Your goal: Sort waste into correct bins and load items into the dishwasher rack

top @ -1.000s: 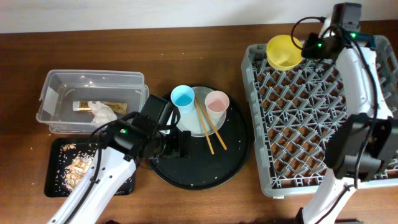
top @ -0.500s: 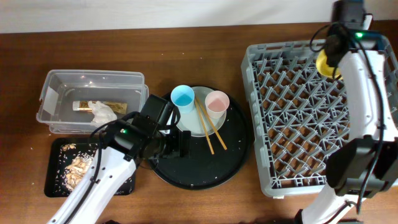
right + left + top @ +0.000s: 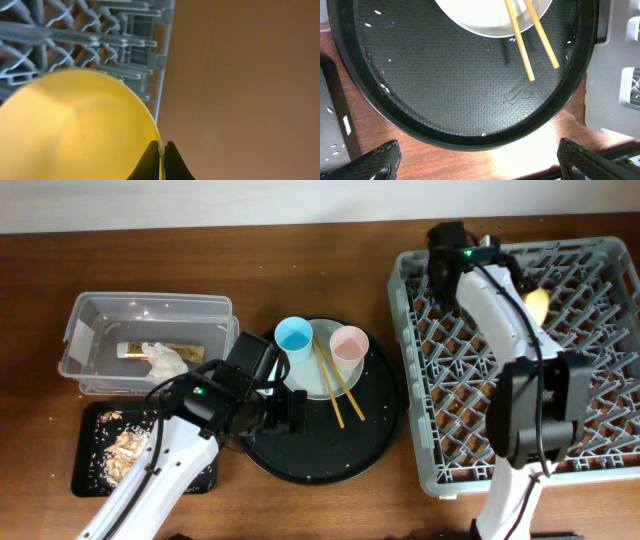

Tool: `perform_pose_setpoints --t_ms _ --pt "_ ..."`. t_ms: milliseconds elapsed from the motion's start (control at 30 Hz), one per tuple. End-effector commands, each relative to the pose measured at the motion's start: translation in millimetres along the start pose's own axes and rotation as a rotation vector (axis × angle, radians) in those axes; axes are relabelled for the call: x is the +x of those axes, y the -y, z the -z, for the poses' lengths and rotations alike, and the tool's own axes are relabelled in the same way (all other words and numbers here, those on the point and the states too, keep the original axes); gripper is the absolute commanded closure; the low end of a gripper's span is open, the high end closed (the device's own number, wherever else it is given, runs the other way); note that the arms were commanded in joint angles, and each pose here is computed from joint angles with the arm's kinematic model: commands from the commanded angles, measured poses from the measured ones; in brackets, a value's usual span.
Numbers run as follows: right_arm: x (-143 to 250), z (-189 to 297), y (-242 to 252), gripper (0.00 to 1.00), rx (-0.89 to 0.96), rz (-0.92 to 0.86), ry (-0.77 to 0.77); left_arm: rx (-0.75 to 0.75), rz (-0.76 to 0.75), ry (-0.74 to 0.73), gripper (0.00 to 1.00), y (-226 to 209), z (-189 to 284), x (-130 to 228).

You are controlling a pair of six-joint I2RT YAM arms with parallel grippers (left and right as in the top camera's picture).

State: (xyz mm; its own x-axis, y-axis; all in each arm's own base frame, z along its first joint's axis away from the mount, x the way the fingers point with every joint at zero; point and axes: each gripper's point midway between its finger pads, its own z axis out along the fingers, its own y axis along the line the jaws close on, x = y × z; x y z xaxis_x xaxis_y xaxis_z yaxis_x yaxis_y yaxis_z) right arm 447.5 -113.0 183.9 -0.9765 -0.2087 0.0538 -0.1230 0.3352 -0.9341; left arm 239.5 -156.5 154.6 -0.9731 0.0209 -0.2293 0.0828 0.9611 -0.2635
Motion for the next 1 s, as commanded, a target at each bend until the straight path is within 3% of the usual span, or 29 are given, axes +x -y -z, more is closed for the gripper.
perform_pose_setpoints --t_ms 0,67,100,133,233,300,367,433,533,600,667,700,767,967 --pt "-2.9 2.3 -37.1 0.96 -0.006 0.081 0.006 0.003 -0.016 0.028 0.01 0.8 6.9 -5.3" --pt "-11.6 13.1 -48.6 0.94 -0.039 0.075 0.048 0.003 -0.016 0.028 0.01 0.8 6.9 -5.3" --pt "-13.1 16.0 -50.6 0.86 -0.045 0.076 0.057 0.003 -0.016 0.028 0.01 0.8 6.9 -5.3" --pt "-18.3 20.9 -52.2 0.77 -0.046 0.061 0.076 0.003 -0.016 0.028 0.01 0.8 6.9 -5.3" --pt "-24.1 25.7 -62.7 0.34 -0.100 0.052 0.105 0.003 -0.016 0.028 0.01 0.8 6.9 -5.3" --pt "-28.2 29.2 -62.9 0.19 -0.106 0.034 0.122 0.003 -0.016 0.028 0.01 0.8 6.9 -5.3" --pt "-39.2 44.9 -68.5 0.15 -0.215 -0.038 0.182 0.003 -0.016 0.028 0.01 0.8 6.9 -5.3" --pt "-51.4 75.1 -66.5 0.15 -0.438 -0.130 0.276 0.003 -0.016 0.028 0.01 0.8 6.9 -5.3" --pt "-59.4 130.2 -25.8 0.14 -0.798 -0.340 0.439 0.003 -0.016 0.028 0.00 0.8 6.9 -5.3" --pt "-44.2 159.3 11.6 0.05 -1.097 -0.506 0.521 0.003 -0.016 0.028 0.01 0.8 6.9 -5.3" --pt "-14.1 201.3 15.3 0.02 -1.465 -0.469 0.552 0.003 -0.016 0.028 0.01 0.8 6.9 -5.3" --pt "9.6 229.6 -1.9 0.02 -1.680 -0.386 0.472 0.003 -0.016 0.028 0.01 0.8 6.9 -5.3" --pt "28.2 247.5 -35.6 0.02 -1.714 -0.258 0.383 0.003 -0.016 0.028 0.01 0.8 6.9 -5.3" --pt "33.0 255.8 -45.7 0.02 -1.686 -0.215 0.366 0.013 -0.006 0.036 0.01 2.9 7.0 -7.6"
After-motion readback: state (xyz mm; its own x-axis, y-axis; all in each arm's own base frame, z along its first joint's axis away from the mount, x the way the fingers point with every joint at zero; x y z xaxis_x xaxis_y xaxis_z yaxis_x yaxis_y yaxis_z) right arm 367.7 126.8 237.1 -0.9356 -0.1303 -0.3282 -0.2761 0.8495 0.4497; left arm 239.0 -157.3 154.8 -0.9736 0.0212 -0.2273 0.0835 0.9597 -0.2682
